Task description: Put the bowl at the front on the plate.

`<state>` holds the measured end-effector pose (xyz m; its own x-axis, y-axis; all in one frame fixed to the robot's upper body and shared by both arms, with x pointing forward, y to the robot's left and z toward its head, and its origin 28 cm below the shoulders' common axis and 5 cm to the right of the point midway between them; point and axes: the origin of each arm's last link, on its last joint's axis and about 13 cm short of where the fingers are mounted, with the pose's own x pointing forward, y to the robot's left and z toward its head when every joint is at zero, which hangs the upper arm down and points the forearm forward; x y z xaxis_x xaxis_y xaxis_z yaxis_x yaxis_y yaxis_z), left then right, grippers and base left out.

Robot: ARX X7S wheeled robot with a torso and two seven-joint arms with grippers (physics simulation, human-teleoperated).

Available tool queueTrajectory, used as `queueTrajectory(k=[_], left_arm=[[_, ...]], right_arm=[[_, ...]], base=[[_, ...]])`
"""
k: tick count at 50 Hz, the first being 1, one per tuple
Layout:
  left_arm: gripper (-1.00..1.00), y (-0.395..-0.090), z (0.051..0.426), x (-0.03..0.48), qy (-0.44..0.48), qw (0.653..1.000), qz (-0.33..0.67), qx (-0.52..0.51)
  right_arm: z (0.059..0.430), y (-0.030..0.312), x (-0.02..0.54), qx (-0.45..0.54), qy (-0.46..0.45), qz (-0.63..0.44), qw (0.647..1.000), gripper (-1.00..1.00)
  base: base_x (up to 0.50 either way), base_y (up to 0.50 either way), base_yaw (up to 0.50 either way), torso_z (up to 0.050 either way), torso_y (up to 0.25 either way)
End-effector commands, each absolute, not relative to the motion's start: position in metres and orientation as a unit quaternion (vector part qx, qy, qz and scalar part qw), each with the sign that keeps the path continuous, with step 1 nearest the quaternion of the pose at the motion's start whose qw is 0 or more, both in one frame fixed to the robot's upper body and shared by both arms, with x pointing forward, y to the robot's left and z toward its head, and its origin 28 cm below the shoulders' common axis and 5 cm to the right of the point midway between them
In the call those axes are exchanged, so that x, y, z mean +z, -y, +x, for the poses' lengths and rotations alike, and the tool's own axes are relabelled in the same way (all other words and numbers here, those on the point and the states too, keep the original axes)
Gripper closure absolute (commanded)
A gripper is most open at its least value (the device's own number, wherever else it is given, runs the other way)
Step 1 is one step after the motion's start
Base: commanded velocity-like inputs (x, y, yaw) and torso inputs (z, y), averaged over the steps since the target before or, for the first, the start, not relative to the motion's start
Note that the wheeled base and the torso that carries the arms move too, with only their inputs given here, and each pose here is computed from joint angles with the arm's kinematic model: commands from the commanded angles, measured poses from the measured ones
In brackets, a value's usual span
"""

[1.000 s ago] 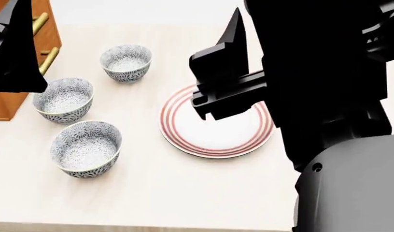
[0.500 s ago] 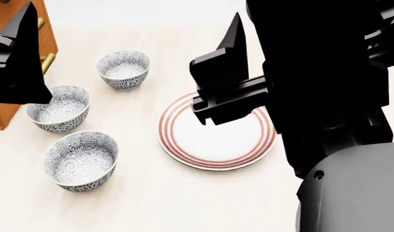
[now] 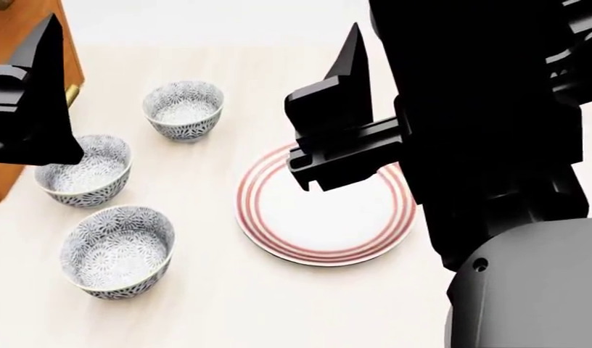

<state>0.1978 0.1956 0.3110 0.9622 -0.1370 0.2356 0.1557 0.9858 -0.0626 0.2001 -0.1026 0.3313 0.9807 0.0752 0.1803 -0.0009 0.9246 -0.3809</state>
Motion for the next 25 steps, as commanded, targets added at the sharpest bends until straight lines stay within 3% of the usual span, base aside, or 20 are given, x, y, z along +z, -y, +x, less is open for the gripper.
queueTrajectory(k=[1, 25], left_arm=[[-1.00, -0.1958, 0.1978, 0.3105, 0.116, 0.990, -0.041, -0.074], [-1.00, -0.1961, 0.1984, 0.3092, 0.115, 0.990, -0.040, -0.073]], right_arm=[[0.2003, 0.1024, 0.3312, 0.021, 0.096, -0.194, 0.976, -1.00], [0.2005, 0.1035, 0.3301, 0.020, 0.095, -0.192, 0.977, -1.00]], base=[[0.07, 0.00, 0.00, 0.000, 0.000], [0.07, 0.00, 0.00, 0.000, 0.000]])
